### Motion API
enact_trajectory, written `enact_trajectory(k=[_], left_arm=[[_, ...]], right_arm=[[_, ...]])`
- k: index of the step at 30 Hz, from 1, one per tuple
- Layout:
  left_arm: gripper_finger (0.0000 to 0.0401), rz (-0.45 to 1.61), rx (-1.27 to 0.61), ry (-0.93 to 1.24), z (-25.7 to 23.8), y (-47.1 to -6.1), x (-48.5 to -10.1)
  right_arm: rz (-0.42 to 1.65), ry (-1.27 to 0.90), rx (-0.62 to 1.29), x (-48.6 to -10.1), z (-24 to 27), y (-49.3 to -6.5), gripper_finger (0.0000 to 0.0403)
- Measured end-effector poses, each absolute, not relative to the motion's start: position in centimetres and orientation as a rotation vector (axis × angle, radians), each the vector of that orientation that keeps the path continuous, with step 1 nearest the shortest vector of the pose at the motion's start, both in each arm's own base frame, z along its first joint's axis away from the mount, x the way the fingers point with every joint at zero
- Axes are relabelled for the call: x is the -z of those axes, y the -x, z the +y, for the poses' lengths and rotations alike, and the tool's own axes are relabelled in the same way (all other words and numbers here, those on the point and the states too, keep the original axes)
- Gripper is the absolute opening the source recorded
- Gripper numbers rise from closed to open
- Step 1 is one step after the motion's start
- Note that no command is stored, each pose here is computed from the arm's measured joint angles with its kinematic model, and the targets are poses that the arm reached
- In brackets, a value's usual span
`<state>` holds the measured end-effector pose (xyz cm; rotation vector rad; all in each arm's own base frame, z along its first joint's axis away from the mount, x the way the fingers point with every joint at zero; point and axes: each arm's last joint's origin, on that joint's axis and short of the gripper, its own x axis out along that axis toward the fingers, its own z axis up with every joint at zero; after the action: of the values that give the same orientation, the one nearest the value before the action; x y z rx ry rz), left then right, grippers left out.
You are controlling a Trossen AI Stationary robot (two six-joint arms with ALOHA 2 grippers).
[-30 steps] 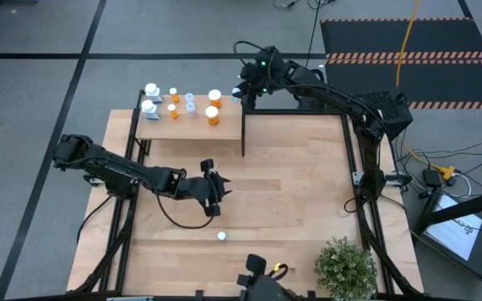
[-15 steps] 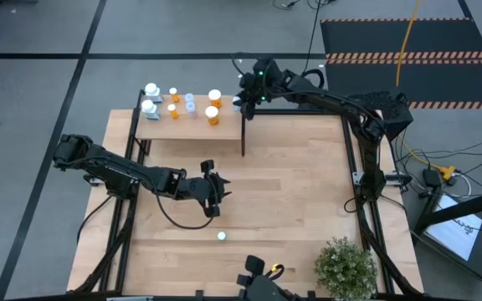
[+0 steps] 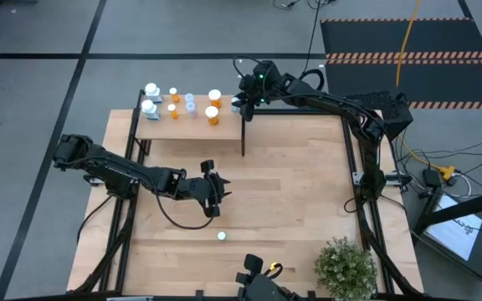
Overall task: Pick and place medicine bottles onto shelf by color
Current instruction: Put the right blue pill bottle on the shelf
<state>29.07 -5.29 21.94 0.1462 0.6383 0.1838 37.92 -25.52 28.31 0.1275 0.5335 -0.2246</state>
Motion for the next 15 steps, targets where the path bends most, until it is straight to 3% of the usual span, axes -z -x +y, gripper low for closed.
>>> enact_trajectory(k=[15], left_arm=[[0.0159, 0.638, -0.184, -0.146, -5.29, -29.07, -21.94]], right_arm=[[0.53, -0.124, 0.224, -27.63, -25.49, -37.89, 0.0123]])
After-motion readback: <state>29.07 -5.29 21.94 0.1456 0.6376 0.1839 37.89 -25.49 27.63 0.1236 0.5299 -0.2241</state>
